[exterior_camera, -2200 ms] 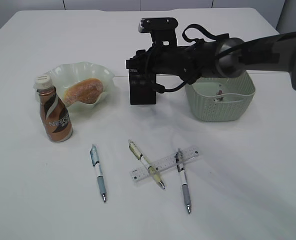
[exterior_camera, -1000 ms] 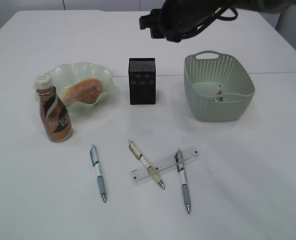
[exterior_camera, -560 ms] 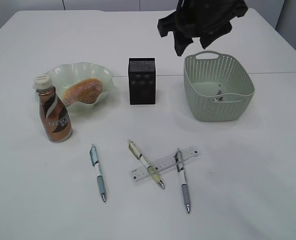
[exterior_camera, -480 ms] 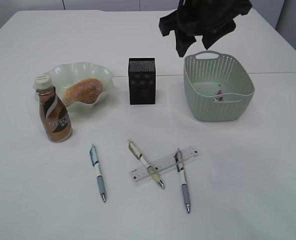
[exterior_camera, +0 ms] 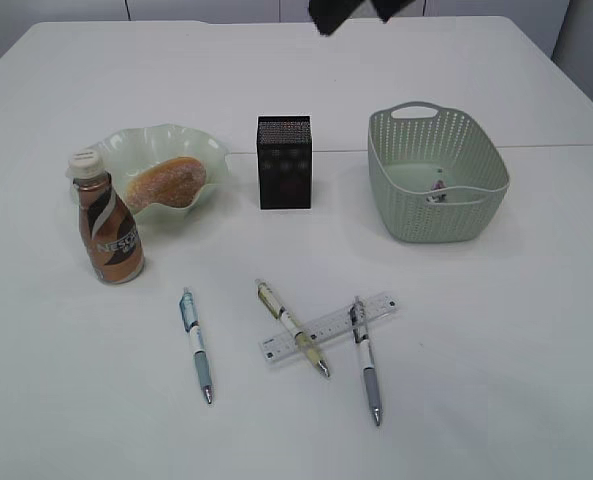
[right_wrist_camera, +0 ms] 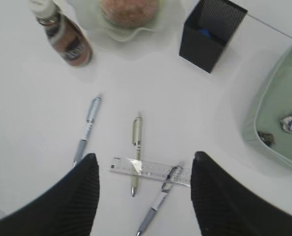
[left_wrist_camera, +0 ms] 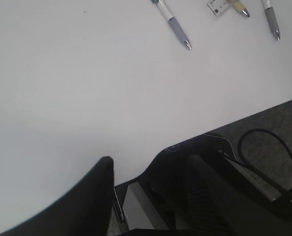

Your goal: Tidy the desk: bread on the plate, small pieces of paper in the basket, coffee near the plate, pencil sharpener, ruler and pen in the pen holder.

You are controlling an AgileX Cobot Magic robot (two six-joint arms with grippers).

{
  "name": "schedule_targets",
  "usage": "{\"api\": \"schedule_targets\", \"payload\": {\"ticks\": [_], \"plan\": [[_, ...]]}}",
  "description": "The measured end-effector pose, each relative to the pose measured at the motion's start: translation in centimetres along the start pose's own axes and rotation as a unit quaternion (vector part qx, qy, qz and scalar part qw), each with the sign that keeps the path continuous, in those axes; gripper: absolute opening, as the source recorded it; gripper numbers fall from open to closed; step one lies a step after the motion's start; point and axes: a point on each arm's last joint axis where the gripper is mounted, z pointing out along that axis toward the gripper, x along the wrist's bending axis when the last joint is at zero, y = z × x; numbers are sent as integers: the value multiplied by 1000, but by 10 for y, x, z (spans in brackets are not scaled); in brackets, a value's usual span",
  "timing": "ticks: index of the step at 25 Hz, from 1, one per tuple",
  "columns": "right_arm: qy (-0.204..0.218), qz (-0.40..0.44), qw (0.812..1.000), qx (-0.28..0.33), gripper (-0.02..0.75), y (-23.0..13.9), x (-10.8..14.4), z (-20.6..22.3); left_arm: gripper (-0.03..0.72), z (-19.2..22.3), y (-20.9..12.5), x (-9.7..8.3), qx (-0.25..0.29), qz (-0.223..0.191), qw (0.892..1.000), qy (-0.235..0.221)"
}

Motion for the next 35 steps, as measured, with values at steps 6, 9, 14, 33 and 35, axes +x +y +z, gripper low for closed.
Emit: {"api": "schedule_targets", "payload": {"ticks": [6,9,14,33,35], "plan": [[-12,-16,996,-87,464,-14,5,-82,353,0,0,-1,0,17,1000,-4],[-23,-19,992,-120,464,-24,6,-114,353,0,0,-2,0,21,1000,-12],[-30,-3,989,-143,464,-53,8,-147,353,0,0,-8,-1,35,999,-42],[-84,143,986,-27,464,-237,0,-112,353,-14,77,-41,-26,129,988,-86],[-85,160,983,-18,464,-248,0,-106,353,-5,92,-53,-13,153,984,-94]]}}
